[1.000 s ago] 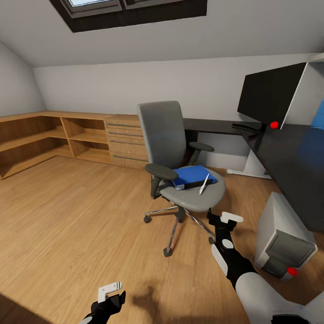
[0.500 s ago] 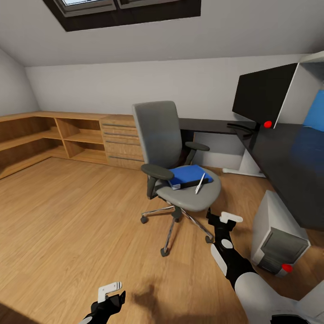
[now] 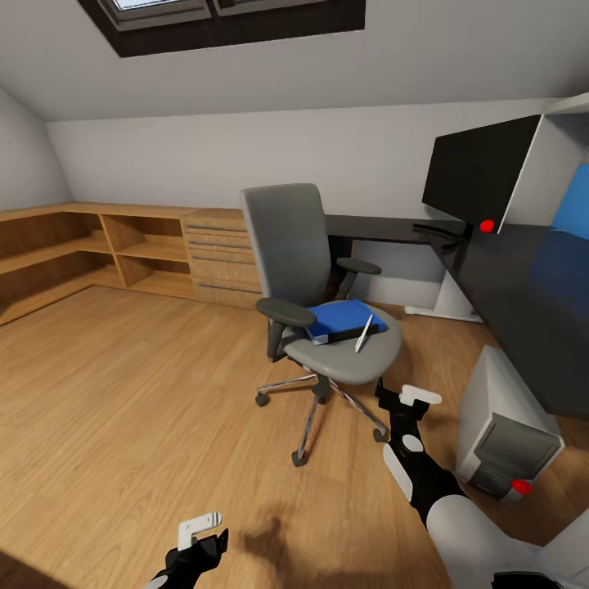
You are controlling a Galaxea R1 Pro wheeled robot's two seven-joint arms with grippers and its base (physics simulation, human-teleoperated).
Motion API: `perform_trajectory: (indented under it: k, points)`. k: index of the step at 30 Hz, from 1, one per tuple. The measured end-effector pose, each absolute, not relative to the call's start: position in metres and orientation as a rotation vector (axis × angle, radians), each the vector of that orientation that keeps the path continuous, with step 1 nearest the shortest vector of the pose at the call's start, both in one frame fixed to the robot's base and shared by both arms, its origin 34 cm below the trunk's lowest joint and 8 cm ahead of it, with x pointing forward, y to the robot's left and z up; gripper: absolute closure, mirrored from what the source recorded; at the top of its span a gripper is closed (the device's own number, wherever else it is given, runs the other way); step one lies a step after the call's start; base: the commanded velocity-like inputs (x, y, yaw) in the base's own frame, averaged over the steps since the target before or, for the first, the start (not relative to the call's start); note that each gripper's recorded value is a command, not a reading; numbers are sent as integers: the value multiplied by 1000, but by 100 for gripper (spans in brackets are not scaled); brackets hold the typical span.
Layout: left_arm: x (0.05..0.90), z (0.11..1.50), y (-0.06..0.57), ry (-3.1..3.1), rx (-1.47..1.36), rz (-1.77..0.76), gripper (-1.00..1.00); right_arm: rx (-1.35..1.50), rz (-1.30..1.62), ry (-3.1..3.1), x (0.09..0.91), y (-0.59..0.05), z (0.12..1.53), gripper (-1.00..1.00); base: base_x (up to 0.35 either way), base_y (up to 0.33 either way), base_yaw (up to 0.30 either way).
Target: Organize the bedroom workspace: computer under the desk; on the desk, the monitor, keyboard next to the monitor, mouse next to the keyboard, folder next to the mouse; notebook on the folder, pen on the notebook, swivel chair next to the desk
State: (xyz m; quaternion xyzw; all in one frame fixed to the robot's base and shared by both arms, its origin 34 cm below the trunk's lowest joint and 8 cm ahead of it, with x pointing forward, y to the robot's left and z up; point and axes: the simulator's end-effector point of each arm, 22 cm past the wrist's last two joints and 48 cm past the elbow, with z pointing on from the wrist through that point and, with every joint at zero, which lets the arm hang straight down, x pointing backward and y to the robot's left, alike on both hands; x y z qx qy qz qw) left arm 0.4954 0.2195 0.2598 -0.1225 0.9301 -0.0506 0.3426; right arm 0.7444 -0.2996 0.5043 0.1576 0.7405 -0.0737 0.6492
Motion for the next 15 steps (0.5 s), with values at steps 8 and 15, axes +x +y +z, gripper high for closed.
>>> perform_trajectory:
  k: [8, 15]
  points:
    - [495, 260, 219, 2418, -319, -132, -100, 357, -167, 1685, 744, -298, 503, -100, 0, 0, -1]
    - [495, 260, 219, 2417, -318, -132, -100, 357, -165, 1685, 744, -297, 503, -100, 0, 0, -128]
